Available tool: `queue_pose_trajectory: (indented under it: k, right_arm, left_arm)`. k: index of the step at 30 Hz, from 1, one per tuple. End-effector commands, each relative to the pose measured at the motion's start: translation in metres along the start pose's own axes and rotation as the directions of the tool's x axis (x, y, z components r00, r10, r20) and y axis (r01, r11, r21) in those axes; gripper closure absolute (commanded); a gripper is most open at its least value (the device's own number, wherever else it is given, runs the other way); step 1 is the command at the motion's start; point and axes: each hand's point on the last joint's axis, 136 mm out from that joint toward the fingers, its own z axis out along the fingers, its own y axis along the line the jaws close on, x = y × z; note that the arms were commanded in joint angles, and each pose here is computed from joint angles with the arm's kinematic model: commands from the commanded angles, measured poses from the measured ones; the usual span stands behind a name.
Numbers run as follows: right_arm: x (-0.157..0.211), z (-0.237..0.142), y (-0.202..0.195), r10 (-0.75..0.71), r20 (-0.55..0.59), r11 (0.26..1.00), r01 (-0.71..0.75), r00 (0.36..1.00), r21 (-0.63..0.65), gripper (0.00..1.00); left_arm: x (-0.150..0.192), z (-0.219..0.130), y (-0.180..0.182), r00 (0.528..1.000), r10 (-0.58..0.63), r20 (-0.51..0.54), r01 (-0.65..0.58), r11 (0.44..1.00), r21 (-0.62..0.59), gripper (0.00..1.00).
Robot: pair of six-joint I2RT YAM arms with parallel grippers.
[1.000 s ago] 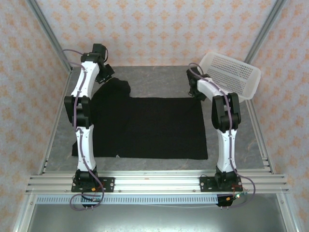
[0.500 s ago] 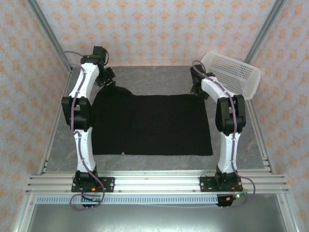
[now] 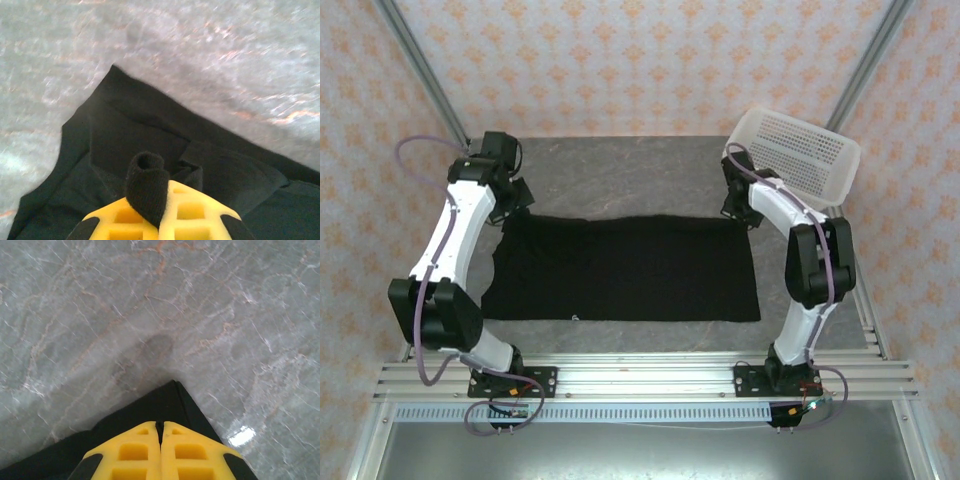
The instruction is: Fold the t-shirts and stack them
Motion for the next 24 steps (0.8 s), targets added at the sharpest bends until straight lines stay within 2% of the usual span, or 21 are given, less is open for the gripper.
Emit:
queue_pose_trajectory:
  k: [1, 11, 22, 24]
  right_arm:
    - [0.005, -0.014, -0.017, -0.007, 0.021, 0.999, 0.006, 1.0, 0.032, 1.0]
    - [0.037, -0.019, -0.042, -0.016, -0.018, 0.999, 0.017, 1.0, 0.044, 1.0]
    - [0.08, -0.012, -0.057, -0.031, -0.083, 0.997, 0.037, 0.996, 0.066, 1.0]
    - [0.086, -0.009, -0.062, -0.029, -0.091, 0.996, 0.036, 0.995, 0.079, 1.0]
  left_arm:
    - [0.007, -0.006, 0.026, 0.998, -0.035, 0.057, 0.039, 0.996, -0.076, 1.0]
    - [0.053, -0.016, 0.069, 0.997, -0.02, 0.068, 0.03, 0.988, -0.149, 1.0]
    - [0.113, 0.019, 0.102, 1.0, -0.022, -0.019, 0.017, 0.975, -0.222, 1.0]
    - [0.12, 0.023, 0.105, 0.998, -0.057, -0.022, 0.051, 0.972, -0.228, 1.0]
